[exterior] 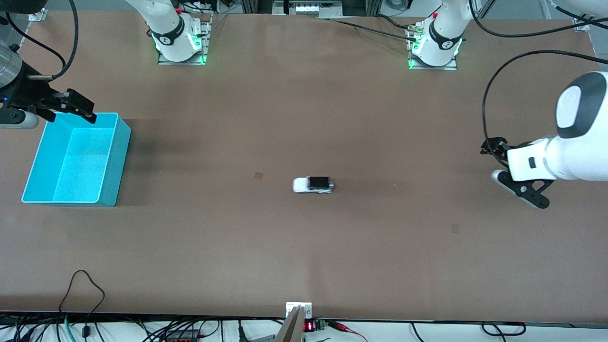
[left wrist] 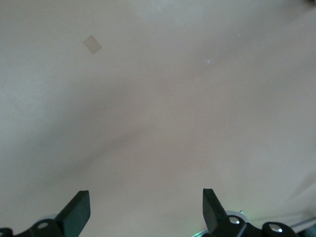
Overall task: Wind and store white jeep toy
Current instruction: 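Raise the left gripper away as the jeep rolls toward the box, then reach the right gripper down and grasp the jeep beside the box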
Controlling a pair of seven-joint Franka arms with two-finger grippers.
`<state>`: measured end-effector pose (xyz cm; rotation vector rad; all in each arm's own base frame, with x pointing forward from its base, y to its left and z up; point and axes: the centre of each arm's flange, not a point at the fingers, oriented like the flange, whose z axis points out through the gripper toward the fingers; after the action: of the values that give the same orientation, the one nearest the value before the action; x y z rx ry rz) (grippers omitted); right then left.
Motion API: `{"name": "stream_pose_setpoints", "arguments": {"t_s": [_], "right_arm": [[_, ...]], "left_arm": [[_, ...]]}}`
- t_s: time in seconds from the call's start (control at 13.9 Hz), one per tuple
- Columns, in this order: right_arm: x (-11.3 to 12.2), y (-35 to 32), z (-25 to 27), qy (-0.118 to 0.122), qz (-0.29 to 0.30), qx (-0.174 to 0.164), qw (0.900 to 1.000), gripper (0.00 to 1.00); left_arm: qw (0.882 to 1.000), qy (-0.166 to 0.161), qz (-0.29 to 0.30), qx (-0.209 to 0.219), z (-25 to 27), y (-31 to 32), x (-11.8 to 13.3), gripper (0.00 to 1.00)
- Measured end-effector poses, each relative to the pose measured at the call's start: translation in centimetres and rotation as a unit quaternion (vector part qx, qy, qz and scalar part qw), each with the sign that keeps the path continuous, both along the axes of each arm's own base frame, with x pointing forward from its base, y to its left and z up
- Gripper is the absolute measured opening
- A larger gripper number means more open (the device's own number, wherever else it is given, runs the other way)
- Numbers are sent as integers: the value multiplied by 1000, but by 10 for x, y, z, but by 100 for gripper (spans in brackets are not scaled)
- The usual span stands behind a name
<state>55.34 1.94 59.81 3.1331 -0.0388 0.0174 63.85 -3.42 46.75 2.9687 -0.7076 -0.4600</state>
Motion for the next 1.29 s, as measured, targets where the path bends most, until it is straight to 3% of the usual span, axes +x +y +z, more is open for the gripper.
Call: {"name": "stream_pose_setpoints", "arguments": {"t_s": [0.29, 0.43, 0.58, 0.86, 1.29], "right_arm": [[0, 0, 0, 0, 0, 0, 1000, 100], [0, 0, 0, 0, 0, 0, 1000, 100], [0, 0, 0, 0, 0, 0, 1000, 100], [0, 0, 0, 0, 0, 0, 1000, 100], [0, 0, 0, 0, 0, 0, 1000, 100]], "left_arm": [[990, -51, 119, 53, 40, -18, -12, 100], [982, -91, 159, 51, 60, -7, -22, 100], [976, -109, 185, 37, 76, 10, -35, 100], [970, -145, 192, 24, 104, 15, -54, 100], [971, -147, 190, 22, 103, 12, -68, 100]]}}
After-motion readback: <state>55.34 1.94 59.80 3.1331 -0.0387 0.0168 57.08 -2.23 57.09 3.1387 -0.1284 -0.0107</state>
